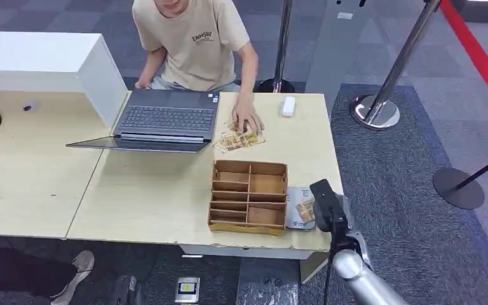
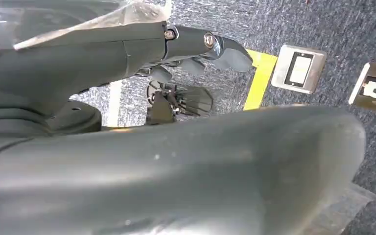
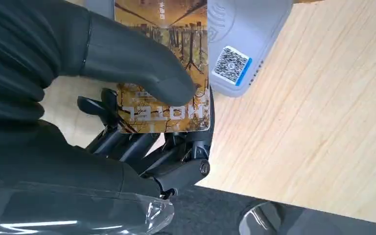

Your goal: Pass the card to the sensor for recognition and then transmit it.

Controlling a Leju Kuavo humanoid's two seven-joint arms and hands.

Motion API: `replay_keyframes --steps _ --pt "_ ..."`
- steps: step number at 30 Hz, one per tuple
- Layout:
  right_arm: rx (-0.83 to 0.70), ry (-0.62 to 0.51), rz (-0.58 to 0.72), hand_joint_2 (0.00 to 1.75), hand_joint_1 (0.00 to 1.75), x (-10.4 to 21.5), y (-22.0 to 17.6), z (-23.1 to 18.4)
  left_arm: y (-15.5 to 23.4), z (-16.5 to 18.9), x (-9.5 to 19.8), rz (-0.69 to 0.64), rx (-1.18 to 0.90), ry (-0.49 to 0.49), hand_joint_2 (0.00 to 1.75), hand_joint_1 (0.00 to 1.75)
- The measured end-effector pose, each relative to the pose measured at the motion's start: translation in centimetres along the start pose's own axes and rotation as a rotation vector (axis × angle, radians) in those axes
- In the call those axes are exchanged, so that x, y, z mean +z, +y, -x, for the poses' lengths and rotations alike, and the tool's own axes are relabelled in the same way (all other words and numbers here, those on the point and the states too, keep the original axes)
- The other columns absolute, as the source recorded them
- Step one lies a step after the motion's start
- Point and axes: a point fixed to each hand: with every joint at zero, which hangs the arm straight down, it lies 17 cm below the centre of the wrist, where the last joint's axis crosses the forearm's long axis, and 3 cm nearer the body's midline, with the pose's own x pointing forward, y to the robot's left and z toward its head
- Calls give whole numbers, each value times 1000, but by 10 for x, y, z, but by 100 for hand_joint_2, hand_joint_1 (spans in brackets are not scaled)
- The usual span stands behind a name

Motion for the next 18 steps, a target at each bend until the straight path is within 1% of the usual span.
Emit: replay_keyframes --steps 4,6,10,13,16,18 --pt "48 -44 18 175 175 -5 -14 -19 0 0 0 1 0 0 0 0" --pt "32 -71 23 175 175 -10 -23 -32 0 0 0 2 0 0 0 0" --pt "-116 -183 15 175 175 -19 -47 -86 -1 -1 0 7 -2 -5 0 0" --pt "-202 -278 28 175 175 -22 -73 -128 -3 -1 1 13 -6 -12 0 0" --pt "-250 -378 49 175 175 -19 -103 -172 -4 -3 1 17 -7 -22 0 0" --pt "-310 -456 50 175 175 -8 -114 -199 -4 -4 1 21 -11 -23 0 0"
